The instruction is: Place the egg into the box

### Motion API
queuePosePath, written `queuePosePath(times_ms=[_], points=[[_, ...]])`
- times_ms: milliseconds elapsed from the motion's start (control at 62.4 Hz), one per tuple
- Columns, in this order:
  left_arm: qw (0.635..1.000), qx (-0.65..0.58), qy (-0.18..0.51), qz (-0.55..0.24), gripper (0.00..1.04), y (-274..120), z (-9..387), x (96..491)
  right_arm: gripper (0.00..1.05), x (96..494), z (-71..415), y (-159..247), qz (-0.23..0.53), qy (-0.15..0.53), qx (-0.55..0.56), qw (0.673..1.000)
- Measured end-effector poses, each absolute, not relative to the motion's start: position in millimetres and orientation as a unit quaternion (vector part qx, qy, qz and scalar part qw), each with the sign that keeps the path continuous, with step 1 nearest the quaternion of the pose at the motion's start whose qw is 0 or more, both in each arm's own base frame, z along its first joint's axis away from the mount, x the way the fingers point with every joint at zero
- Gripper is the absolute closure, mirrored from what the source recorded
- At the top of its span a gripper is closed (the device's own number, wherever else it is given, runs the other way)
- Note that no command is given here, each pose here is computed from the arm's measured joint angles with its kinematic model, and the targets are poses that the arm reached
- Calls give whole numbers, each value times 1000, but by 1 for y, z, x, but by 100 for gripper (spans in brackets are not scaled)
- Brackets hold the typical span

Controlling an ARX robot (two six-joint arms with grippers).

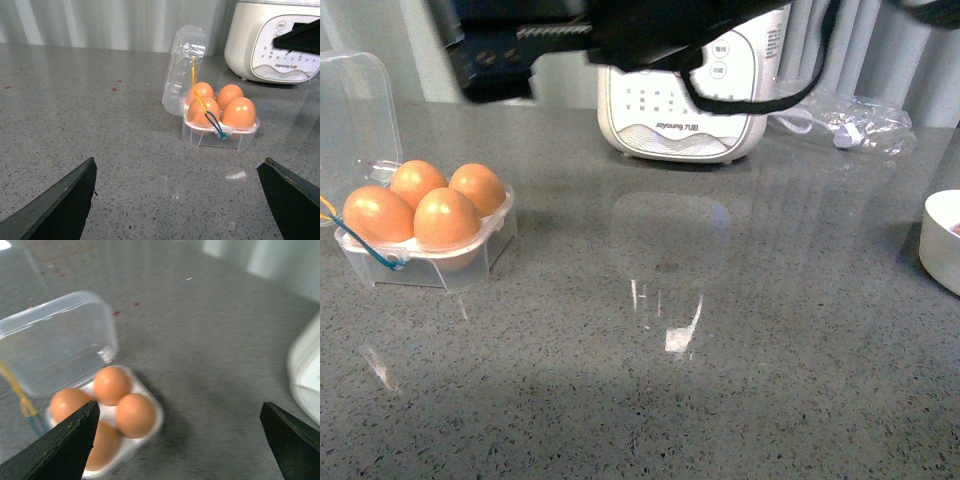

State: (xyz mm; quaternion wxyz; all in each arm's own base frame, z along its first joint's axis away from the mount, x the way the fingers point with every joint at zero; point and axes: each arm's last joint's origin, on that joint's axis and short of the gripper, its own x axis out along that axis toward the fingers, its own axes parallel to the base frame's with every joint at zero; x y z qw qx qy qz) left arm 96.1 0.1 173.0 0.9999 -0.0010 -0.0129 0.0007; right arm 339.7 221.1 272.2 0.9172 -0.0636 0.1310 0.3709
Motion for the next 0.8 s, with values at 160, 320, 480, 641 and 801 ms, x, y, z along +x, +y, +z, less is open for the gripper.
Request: queuePosePath(times_ms=[160,320,480,641,801], points=[[1000,-1,-13,1,7,0,173,96,7,325,283,166,205,54,-91,973],[1000,-1,-13,1,7,0,173,96,7,298,275,110,53,3,-111,992],[1000,-1,-13,1,7,0,173,96,7,264,258,58,-83,-40,-147,985],[1000,-1,-13,1,7,0,173,96,7,237,239,26,-142,-51,-210,966],[1000,-1,-13,1,7,0,173,96,7,212,233,-3,-188,-55,-243,950]])
